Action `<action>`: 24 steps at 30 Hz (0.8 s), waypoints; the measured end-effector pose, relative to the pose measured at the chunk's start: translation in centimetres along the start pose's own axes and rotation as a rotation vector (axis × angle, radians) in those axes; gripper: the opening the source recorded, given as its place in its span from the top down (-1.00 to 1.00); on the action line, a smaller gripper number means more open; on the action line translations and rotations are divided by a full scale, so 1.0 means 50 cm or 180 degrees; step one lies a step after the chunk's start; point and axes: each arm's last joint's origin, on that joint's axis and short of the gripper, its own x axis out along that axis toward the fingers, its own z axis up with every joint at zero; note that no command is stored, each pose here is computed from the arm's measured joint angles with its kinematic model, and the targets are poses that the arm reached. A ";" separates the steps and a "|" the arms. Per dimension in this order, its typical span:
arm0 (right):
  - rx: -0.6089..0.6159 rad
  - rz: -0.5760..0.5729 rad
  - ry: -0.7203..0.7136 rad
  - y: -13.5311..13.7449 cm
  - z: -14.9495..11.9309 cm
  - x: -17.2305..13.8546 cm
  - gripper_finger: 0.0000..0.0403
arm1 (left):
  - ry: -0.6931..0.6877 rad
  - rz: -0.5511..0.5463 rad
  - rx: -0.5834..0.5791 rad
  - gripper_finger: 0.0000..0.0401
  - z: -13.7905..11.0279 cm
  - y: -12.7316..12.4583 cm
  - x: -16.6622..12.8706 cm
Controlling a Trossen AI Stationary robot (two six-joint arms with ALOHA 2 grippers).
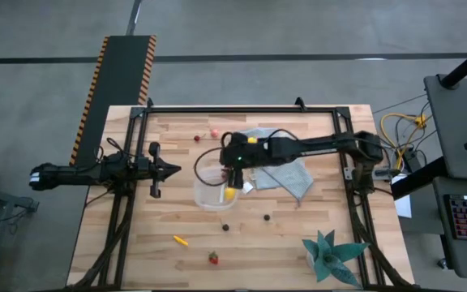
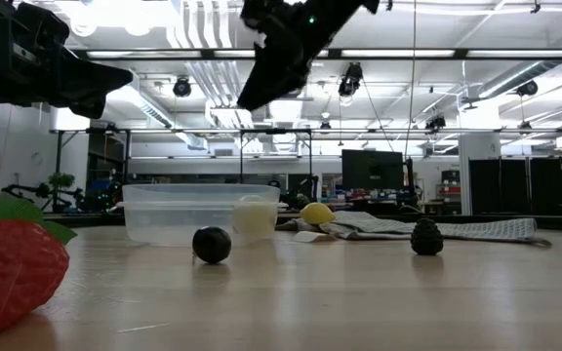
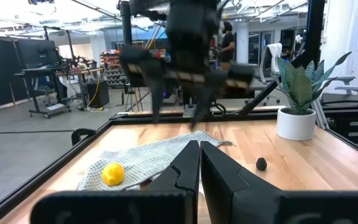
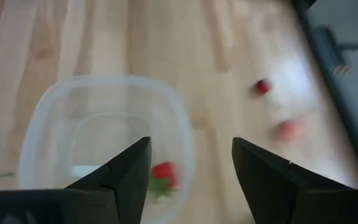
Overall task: Pick and placing Produce into tupperware
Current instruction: Put the yellow lemon into the transparent bin
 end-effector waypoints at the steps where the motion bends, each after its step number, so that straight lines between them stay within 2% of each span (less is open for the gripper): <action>1: -0.0077 -0.0031 -0.0040 -0.007 0.004 -0.013 -0.07 | -0.0002 -0.0001 0.0000 1.00 0.000 0.000 0.000; 4: -0.0316 -0.0116 -0.0105 -0.028 0.010 -0.042 -0.07 | -0.0001 -0.0002 0.0000 1.00 0.000 0.000 0.000; 7: -0.0291 -0.0205 -0.0100 -0.062 0.009 -0.061 -0.07 | -0.0001 -0.0001 0.0000 1.00 0.000 0.000 0.000; 12: -0.0290 -0.0299 0.0253 -0.121 -0.020 -0.063 -0.20 | -0.0001 0.0000 0.0000 1.00 0.000 0.000 0.000; 19: -0.0244 -0.0354 0.0860 -0.177 -0.075 -0.020 -0.57 | 0.0002 -0.0001 0.0004 1.00 0.000 0.000 0.000; 24: -0.0340 -0.0316 0.1327 -0.197 -0.116 0.014 -0.69 | 0.0017 -0.0002 0.0005 1.00 -0.001 0.000 0.001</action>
